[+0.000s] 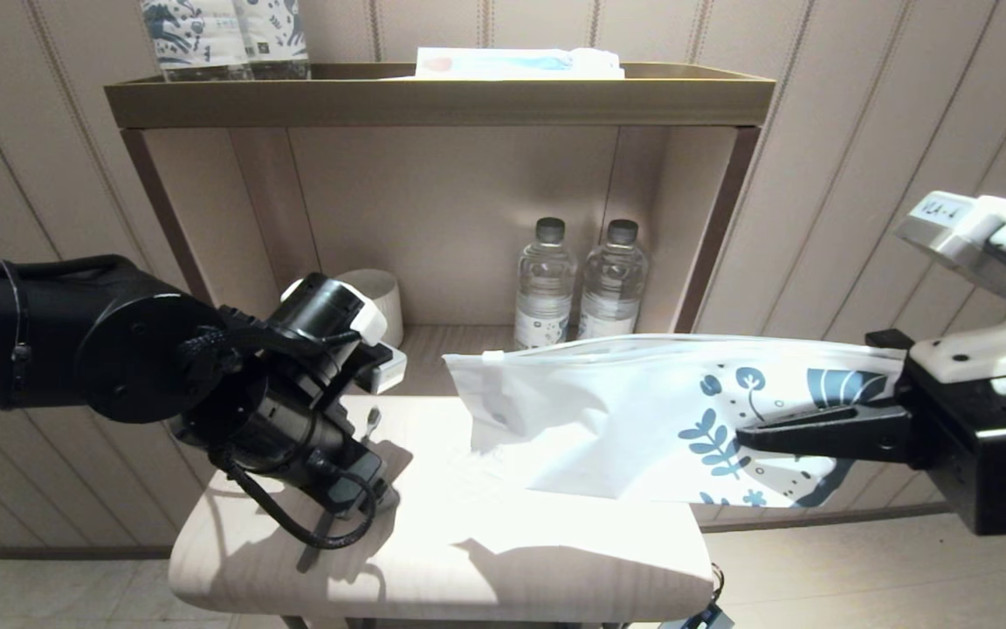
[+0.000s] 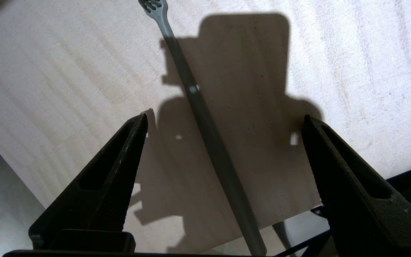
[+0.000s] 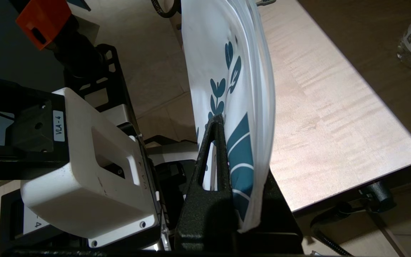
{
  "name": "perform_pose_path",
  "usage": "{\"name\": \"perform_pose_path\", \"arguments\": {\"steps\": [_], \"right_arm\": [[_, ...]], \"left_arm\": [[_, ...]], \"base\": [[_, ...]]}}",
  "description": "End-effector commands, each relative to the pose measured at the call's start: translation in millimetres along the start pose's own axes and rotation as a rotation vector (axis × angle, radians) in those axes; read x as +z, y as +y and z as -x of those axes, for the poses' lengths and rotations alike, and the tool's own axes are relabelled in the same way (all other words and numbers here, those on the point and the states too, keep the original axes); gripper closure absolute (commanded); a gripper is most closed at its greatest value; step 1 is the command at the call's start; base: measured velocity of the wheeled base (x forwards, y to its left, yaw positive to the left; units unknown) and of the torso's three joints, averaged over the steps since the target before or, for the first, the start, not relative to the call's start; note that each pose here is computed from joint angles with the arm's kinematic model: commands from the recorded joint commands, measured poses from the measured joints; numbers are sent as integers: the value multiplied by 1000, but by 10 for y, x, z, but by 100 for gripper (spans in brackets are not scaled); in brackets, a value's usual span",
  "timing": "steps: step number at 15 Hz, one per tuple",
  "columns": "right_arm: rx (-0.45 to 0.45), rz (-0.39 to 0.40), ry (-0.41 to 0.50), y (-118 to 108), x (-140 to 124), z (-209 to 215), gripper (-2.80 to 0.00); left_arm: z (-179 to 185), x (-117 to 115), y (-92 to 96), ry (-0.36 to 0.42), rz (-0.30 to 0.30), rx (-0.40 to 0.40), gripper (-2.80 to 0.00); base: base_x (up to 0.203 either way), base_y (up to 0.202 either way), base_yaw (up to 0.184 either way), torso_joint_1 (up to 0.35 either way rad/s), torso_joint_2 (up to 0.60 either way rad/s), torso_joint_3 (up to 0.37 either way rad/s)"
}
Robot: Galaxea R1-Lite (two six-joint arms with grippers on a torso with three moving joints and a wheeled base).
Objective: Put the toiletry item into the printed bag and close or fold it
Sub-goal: Pick up a toothbrush
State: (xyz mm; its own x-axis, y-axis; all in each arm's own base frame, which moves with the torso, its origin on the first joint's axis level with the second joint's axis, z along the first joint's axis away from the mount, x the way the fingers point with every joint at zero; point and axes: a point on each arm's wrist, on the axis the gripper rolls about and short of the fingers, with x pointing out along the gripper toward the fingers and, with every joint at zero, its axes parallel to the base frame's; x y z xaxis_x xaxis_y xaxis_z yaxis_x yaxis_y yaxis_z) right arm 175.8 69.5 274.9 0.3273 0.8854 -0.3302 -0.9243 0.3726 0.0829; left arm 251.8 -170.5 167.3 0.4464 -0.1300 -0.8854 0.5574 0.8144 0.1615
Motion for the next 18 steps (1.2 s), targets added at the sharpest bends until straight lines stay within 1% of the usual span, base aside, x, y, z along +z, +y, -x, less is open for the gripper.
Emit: {"name": "perform_pose_path", "arguments": {"steps": [1,3,5,9,12,15,18], "right_arm": [[4,0,0,-2,-3,-1,0],[5,-2,2,-4,-5,-3,0],[7,-8,6,-10,-23,-13,0],[9,-12,10,5,-53,-13,0],[10,-13,11,15,-58,-6,0],[11,-17,14,14,-78,-13,0],[12,-21,17,10,-88,-19,0]], "left_arm": [[-100,-2,-14,35,-7,0,-280],[-139,12,-19,44,-6,-2,-280],[-145,27,1,51,21,2,-280],[-44,59,116,80,52,8,-280],[-72,81,167,89,98,12,-280],[-127,87,179,100,109,-28,-280],[-112,157,205,98,128,-25,-280]], "base": [[0,0,0,0,0,0],[0,0,0,0,0,0],[0,0,0,0,0,0],[0,0,0,0,0,0],[0,0,0,0,0,0],[0,0,0,0,0,0],[0,0,0,0,0,0]]}}
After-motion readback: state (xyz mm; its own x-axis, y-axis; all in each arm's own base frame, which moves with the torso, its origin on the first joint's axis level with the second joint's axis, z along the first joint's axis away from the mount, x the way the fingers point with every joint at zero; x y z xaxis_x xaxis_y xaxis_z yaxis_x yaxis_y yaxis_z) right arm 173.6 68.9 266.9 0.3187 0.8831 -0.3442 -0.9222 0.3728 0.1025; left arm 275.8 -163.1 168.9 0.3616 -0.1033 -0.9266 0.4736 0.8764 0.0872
